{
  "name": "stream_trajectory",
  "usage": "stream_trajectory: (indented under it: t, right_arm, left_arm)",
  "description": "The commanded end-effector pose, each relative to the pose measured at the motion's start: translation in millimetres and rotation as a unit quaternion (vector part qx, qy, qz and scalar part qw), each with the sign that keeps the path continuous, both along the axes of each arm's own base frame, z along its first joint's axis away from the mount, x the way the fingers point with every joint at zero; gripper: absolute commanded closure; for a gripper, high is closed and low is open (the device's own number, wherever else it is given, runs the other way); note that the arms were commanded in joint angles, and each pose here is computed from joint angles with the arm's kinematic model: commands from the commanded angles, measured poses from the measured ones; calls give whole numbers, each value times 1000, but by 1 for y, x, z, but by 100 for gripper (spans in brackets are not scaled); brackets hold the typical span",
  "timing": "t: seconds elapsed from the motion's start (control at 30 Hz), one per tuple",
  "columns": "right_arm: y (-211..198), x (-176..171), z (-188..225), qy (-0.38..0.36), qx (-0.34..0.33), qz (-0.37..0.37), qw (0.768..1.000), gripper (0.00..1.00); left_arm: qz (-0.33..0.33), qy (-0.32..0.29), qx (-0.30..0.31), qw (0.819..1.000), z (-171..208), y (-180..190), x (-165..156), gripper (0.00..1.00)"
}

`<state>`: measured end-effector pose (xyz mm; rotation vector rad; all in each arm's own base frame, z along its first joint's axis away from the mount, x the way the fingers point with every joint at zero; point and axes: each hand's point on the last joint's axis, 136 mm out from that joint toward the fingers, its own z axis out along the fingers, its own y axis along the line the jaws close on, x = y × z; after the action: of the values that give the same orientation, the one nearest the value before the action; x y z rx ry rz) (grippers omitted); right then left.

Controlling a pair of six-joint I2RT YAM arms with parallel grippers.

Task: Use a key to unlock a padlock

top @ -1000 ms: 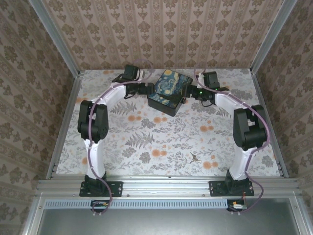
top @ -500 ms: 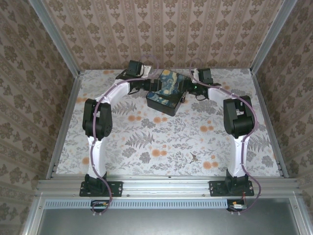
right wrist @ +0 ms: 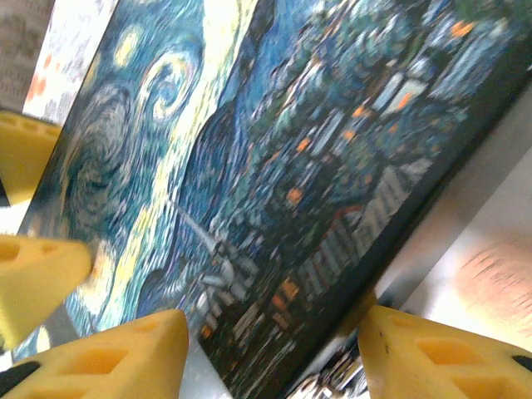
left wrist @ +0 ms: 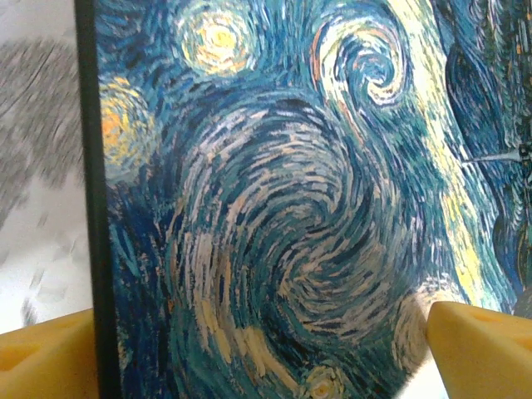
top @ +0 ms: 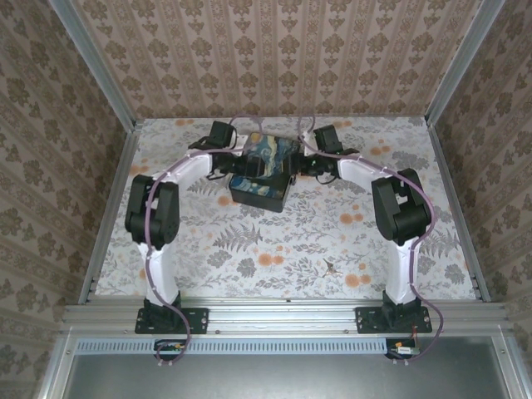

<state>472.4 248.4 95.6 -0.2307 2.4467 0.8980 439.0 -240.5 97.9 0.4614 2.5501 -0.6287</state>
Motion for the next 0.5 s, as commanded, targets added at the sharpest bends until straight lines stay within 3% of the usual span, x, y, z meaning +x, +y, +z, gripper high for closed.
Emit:
stream_trajectory:
  t: [0.0, 0.13, 0.23, 0.37, 0.47]
  right_arm:
    - [29, -46, 18, 9, 7, 46, 999, 43]
    - [34, -75, 15, 26, 2, 40, 999, 42]
    - [22, -84, 17, 29, -16, 21, 999, 35]
    - [-19, -75, 41, 11, -41, -16, 999, 26]
    - [-60, -71, 64, -2, -56, -62, 996, 23]
  left_arm:
    - [14, -6, 10, 1000, 15, 11, -28, 4]
    - [33, -7, 43, 999, 15, 35, -55, 3]
    - [51, -11, 76, 996, 21, 54, -69, 2]
    - [85, -41, 116, 989, 52, 75, -76, 2]
    - [67, -71, 141, 985, 76, 62, -94, 4]
